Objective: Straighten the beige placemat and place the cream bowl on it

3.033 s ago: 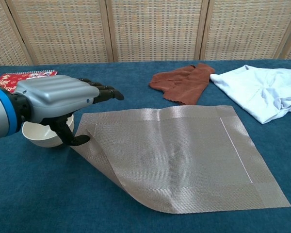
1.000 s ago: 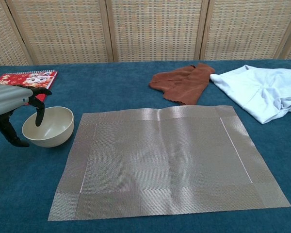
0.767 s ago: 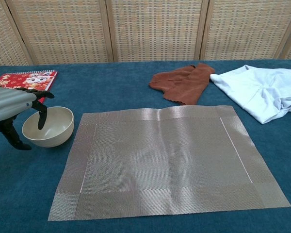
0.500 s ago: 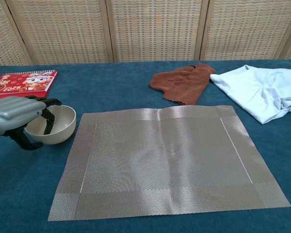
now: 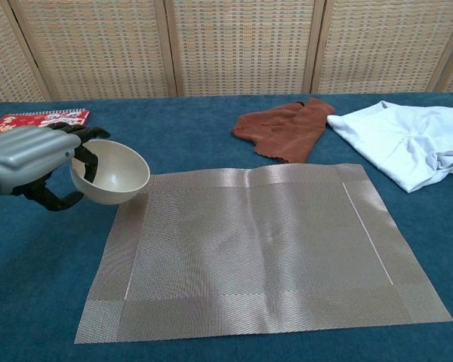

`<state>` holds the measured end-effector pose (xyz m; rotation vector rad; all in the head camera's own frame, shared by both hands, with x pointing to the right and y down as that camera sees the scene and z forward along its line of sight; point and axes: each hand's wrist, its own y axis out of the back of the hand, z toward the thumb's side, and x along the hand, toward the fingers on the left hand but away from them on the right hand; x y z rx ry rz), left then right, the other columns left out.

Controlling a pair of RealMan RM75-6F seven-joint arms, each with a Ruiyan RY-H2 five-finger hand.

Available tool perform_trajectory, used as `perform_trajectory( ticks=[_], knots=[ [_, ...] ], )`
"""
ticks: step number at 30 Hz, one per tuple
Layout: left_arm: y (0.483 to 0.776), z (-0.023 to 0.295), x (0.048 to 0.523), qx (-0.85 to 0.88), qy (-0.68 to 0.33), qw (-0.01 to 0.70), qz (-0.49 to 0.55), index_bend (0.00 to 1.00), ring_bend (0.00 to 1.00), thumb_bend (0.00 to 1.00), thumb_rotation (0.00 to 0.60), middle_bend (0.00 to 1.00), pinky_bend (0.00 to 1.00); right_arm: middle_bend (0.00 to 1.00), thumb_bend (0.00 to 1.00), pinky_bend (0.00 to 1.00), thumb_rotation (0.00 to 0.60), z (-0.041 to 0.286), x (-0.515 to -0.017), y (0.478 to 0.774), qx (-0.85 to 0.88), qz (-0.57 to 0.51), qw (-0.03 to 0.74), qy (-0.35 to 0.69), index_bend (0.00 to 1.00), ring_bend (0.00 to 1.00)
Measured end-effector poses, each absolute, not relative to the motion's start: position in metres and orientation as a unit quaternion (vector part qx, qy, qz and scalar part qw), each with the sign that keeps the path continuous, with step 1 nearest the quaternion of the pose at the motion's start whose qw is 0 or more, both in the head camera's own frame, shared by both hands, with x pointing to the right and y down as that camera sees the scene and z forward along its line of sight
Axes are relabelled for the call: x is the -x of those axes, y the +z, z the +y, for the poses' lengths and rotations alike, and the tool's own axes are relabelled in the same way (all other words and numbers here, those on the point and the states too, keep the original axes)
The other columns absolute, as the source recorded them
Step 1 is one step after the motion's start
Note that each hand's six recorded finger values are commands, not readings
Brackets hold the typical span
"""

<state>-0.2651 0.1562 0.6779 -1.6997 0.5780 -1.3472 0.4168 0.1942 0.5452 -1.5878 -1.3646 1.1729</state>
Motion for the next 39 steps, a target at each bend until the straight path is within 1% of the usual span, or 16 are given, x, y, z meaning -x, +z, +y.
perform_trajectory(
  ticks=[3, 7, 14, 22, 32, 36, 38, 39],
  knots=[
    [0.670, 0.151, 0.252, 0.689, -0.520, 0.441, 0.246, 0.67, 0.00, 0.63, 0.600, 0.00, 0.00, 0.00, 0.29, 0.00, 0.600, 0.194, -0.417, 0.544, 0.616, -0.531, 0.362, 0.455, 0.15, 0.00],
    [0.669, 0.148, 0.237, 0.696, -0.506, 0.442, 0.254, 0.67, 0.00, 0.62, 0.600, 0.00, 0.00, 0.00, 0.29, 0.00, 0.600, 0.194, -0.418, 0.543, 0.615, -0.534, 0.362, 0.454, 0.15, 0.00],
    [0.678, 0.147, 0.196, 0.718, -0.476, 0.442, 0.251, 0.67, 0.00, 0.62, 0.600, 0.00, 0.00, 0.00, 0.29, 0.00, 0.600, 0.192, -0.422, 0.542, 0.612, -0.539, 0.359, 0.455, 0.15, 0.00],
    [0.683, 0.153, 0.133, 0.743, -0.433, 0.453, 0.235, 0.66, 0.00, 0.61, 0.600, 0.00, 0.00, 0.00, 0.29, 0.00, 0.600, 0.188, -0.432, 0.537, 0.603, -0.556, 0.350, 0.453, 0.15, 0.00],
    [0.697, 0.162, 0.105, 0.747, -0.427, 0.464, 0.210, 0.64, 0.00, 0.59, 0.600, 0.00, 0.00, 0.00, 0.29, 0.00, 0.600, 0.185, -0.439, 0.534, 0.602, -0.565, 0.341, 0.451, 0.15, 0.00],
    [0.704, 0.165, 0.099, 0.748, -0.426, 0.464, 0.207, 0.64, 0.00, 0.57, 0.600, 0.00, 0.00, 0.00, 0.29, 0.00, 0.600, 0.185, -0.439, 0.534, 0.602, -0.564, 0.340, 0.452, 0.15, 0.00],
    [0.706, 0.167, 0.097, 0.752, -0.424, 0.460, 0.207, 0.62, 0.00, 0.52, 0.600, 0.00, 0.00, 0.00, 0.29, 0.00, 0.600, 0.185, -0.439, 0.535, 0.601, -0.564, 0.341, 0.452, 0.15, 0.00],
    [0.707, 0.169, 0.095, 0.755, -0.423, 0.457, 0.207, 0.60, 0.00, 0.46, 0.600, 0.00, 0.00, 0.00, 0.29, 0.00, 0.600, 0.185, -0.439, 0.535, 0.601, -0.564, 0.341, 0.452, 0.15, 0.00]
  ],
)
